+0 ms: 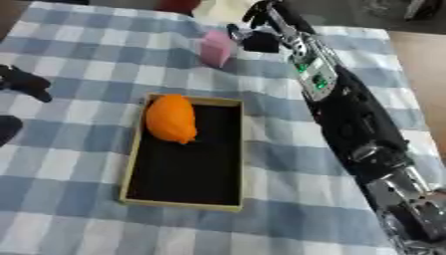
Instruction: Pick up objects on the table and place them in the box.
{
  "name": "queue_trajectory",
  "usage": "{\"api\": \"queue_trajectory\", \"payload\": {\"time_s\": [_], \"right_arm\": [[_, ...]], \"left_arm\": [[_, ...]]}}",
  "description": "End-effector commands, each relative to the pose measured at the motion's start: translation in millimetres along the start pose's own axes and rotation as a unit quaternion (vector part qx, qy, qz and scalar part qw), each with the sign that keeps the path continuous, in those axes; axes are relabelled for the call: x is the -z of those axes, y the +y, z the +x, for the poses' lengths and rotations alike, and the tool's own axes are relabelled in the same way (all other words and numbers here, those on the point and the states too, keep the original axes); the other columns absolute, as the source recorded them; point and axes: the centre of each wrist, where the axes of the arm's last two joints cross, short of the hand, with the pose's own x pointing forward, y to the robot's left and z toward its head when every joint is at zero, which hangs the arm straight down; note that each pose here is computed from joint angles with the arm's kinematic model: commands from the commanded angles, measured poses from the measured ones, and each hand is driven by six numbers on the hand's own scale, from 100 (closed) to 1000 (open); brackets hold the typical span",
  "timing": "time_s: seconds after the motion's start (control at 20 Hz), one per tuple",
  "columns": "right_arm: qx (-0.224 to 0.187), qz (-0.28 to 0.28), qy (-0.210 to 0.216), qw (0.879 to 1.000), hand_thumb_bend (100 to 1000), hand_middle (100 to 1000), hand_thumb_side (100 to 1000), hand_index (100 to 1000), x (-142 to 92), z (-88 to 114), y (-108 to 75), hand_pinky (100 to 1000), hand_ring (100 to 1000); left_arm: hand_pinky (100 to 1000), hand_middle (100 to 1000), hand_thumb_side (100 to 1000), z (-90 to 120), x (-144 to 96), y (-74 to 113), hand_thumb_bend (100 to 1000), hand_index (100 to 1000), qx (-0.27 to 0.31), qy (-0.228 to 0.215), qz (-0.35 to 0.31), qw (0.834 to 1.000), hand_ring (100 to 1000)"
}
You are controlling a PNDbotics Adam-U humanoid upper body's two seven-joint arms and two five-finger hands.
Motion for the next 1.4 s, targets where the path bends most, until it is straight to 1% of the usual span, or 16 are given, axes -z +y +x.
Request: {"api": "queue_trajectory", "payload": {"time_s": [0.05,0.1,0.2,0.5,0.95,1.1,1.2,1.25,1.3,1.35,1.4], "right_arm": [[-0.030,-0.005,-0.010,0.999,506,813,646,927,2,6,-19.5,875,830],[-0.038,0.000,-0.009,0.999,532,833,655,940,3,6,-18.9,880,842],[-0.050,0.011,-0.003,0.999,547,838,658,943,4,6,-16.6,882,845],[-0.059,0.030,0.008,0.998,606,846,684,951,7,4,-6.7,885,851],[-0.052,0.038,0.022,0.998,595,842,679,949,10,1,9.6,885,849],[-0.051,0.040,0.023,0.998,595,842,679,949,10,-1,11.8,885,849],[-0.050,0.044,0.023,0.998,572,833,673,939,10,0,15.6,884,848],[-0.049,0.048,0.021,0.997,533,809,651,917,11,2,19.1,883,843],[-0.049,0.050,0.020,0.997,533,809,651,917,12,3,21.7,883,843],[-0.050,0.050,0.019,0.997,471,766,616,876,12,5,23.3,879,830],[-0.053,0.049,0.017,0.997,461,761,611,871,12,6,24.6,879,828]], "left_arm": [[812,655,767,3,-2,8.4,271,848,0.011,-0.003,0.007,1.000,736],[812,655,768,3,-2,8.3,270,848,0.011,-0.004,0.007,1.000,736],[813,655,768,3,-2,8.3,270,848,0.011,-0.004,0.006,1.000,736],[814,656,770,4,-1,7.9,266,848,0.009,-0.008,0.005,1.000,737],[814,656,773,6,2,6.9,262,848,0.006,-0.016,0.003,1.000,737],[814,656,773,6,2,6.9,262,848,0.005,-0.016,0.003,1.000,737],[815,656,775,6,2,6.5,259,848,0.004,-0.017,0.002,1.000,738],[815,656,775,7,3,6.1,258,848,0.004,-0.018,0.002,1.000,738],[815,656,775,7,3,6.0,258,848,0.003,-0.019,0.001,1.000,738],[815,656,776,7,3,5.9,257,848,0.003,-0.020,0.001,1.000,738],[815,656,776,7,3,5.8,257,848,0.002,-0.020,0.001,1.000,738]]}}
